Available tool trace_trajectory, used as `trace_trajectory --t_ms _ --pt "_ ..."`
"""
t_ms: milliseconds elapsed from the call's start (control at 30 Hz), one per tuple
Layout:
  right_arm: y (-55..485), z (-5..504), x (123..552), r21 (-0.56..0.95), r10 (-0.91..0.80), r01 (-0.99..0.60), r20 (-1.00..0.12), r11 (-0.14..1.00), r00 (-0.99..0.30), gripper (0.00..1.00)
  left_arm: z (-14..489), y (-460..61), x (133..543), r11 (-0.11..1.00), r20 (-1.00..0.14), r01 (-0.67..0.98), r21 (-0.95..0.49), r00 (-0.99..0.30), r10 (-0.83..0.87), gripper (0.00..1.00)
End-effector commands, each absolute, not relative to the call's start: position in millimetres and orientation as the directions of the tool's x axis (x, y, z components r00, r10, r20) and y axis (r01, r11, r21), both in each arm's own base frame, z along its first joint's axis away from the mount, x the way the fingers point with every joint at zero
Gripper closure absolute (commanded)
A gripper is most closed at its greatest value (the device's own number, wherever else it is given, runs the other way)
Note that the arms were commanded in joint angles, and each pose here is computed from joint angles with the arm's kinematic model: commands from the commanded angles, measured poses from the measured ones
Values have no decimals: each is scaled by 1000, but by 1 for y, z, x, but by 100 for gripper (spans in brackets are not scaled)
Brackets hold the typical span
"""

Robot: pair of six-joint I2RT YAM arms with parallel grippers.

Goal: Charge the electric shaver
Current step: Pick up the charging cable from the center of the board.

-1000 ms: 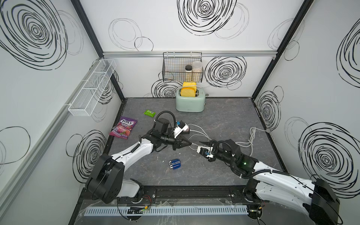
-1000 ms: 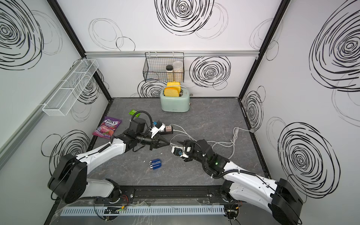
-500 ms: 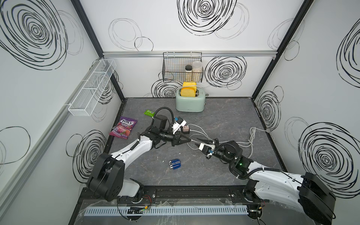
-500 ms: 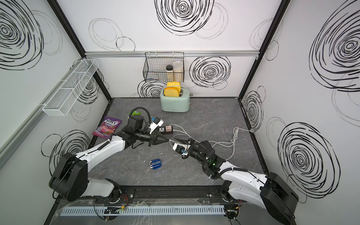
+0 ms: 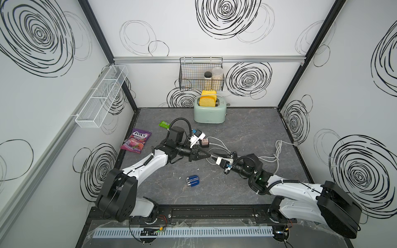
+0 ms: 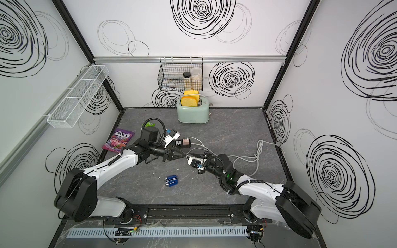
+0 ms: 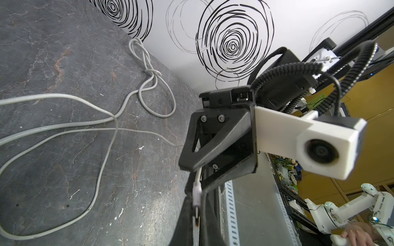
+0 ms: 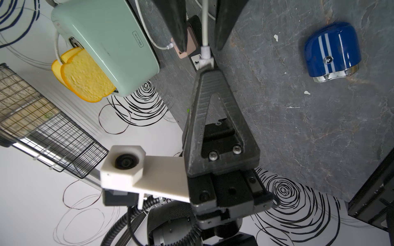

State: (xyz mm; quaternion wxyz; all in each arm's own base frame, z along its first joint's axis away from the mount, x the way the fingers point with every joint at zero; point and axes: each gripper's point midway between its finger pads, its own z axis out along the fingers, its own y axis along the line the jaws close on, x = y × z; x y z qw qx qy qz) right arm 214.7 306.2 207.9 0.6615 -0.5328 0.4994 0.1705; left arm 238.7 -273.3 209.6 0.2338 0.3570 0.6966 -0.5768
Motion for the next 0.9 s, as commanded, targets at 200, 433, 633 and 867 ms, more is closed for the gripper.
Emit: trace_trajectory --t_ms 200,433,633,867 --pt "314 229 215 -541 -243 -751 -841 379 483 84 219 -273 239 40 -769 792 -610 -603 213 100" --pt "313 227 216 -536 -247 -750 -844 387 476 84 219 -272 238 33 -769 791 -610 -602 215 100" --pt "313 230 215 -534 -234 -750 -846 390 480 89 216 -273 236 31 -764 787 -616 -606 220 100" --pt "314 229 213 -528 -229 -760 -849 378 476 85 213 -274 237 35 -759 783 -621 -612 223 100"
